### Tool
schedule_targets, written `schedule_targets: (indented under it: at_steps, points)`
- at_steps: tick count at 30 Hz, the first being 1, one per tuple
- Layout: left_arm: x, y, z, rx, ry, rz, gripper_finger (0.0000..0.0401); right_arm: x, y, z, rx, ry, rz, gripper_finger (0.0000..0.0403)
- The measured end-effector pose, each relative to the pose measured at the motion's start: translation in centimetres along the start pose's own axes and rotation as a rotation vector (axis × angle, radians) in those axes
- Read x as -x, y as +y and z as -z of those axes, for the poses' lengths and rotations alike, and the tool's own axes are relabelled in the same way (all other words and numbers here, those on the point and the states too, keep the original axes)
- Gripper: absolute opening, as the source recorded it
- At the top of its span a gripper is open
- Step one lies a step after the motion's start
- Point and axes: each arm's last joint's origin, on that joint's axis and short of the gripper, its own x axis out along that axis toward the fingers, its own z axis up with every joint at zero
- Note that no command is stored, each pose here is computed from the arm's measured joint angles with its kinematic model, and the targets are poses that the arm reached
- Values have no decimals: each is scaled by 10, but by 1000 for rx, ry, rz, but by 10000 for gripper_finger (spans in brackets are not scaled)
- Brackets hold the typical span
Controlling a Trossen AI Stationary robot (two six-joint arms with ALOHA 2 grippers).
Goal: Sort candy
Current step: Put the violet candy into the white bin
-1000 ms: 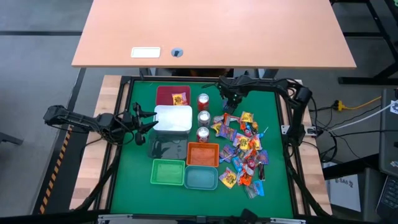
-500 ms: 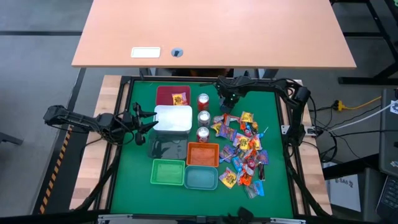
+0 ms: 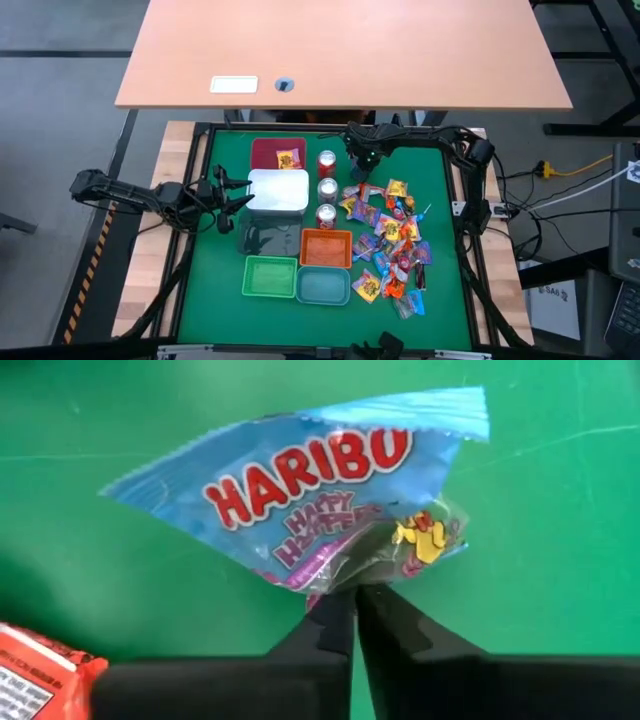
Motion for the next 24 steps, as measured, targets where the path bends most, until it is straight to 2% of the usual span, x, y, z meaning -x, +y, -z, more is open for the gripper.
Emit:
schedule_targets:
  at_steps: [5, 11, 17, 24]
  points:
    - [0, 0, 0, 0, -1, 0, 178, 3, 0, 1, 4, -3, 2, 16]
    - [0, 0, 0, 0, 0, 0, 178, 24, -2, 5, 3, -37, 4, 6]
    - [0, 0, 0, 0, 0, 0, 178, 63, -7, 11, -4, -95, 57, 3]
    - [0, 0, 0, -1, 0, 0, 178, 105, -9, 20, -16, -205, 63, 2]
